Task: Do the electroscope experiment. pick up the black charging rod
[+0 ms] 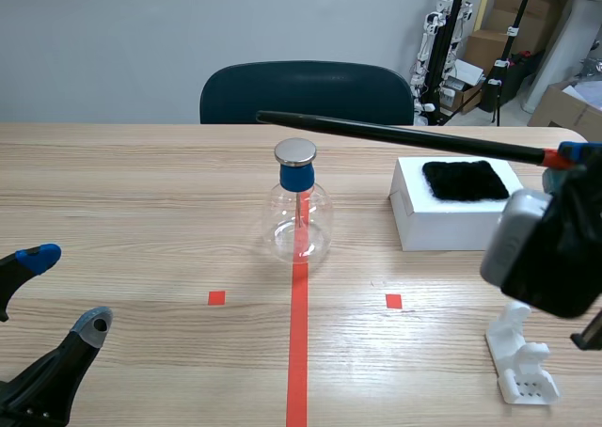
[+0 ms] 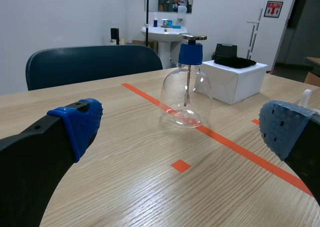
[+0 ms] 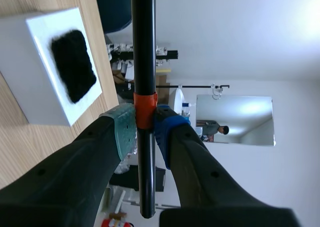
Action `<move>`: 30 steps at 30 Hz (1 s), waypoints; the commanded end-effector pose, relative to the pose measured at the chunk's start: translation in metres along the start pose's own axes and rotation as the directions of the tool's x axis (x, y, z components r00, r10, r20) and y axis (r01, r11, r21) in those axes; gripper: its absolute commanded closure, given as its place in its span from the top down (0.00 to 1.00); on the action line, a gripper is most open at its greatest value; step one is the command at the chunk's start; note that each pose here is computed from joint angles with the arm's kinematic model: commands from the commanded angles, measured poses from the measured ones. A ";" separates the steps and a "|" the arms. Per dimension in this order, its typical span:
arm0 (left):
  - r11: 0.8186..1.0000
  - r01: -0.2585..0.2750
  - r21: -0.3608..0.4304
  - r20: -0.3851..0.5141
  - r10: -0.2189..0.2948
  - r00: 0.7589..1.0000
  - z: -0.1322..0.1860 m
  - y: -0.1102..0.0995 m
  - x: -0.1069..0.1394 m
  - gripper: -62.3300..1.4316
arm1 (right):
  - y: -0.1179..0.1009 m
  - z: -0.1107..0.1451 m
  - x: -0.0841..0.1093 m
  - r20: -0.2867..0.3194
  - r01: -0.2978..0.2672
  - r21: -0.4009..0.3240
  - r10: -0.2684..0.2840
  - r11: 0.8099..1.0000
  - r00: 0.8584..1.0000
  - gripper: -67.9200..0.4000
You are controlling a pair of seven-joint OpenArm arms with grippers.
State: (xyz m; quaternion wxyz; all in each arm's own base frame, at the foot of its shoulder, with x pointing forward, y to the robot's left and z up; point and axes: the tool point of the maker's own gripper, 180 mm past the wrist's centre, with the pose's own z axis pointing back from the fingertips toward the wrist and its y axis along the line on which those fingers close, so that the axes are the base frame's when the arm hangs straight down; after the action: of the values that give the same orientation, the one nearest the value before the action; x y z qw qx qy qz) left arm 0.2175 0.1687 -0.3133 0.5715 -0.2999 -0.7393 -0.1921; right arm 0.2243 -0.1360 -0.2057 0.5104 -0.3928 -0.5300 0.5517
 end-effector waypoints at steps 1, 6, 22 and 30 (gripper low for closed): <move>1.000 0.007 -0.001 0.028 -0.007 1.000 -0.002 0.003 0.007 1.00 | -0.004 0.005 0.007 0.031 0.005 -0.028 -0.004 1.000 1.000 0.01; 1.000 0.007 -0.001 0.028 -0.007 1.000 -0.002 0.003 0.007 1.00 | 0.011 0.030 0.024 0.090 0.022 0.004 -0.023 1.000 0.996 0.01; 1.000 0.007 -0.001 0.029 -0.007 1.000 -0.002 0.003 0.007 1.00 | 0.037 0.067 0.048 0.091 0.080 0.102 -0.089 0.992 0.992 0.01; 1.000 0.007 -0.001 0.029 -0.007 1.000 -0.002 0.003 0.007 1.00 | 0.034 0.064 0.046 0.083 0.106 0.089 -0.114 0.990 0.990 0.01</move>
State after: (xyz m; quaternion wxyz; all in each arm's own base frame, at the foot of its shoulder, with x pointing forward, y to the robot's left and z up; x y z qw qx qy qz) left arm 0.2175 0.1687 -0.3134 0.5717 -0.3000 -0.7391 -0.1921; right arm 0.1441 -0.0986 -0.2331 0.5434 -0.3056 -0.5398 0.5656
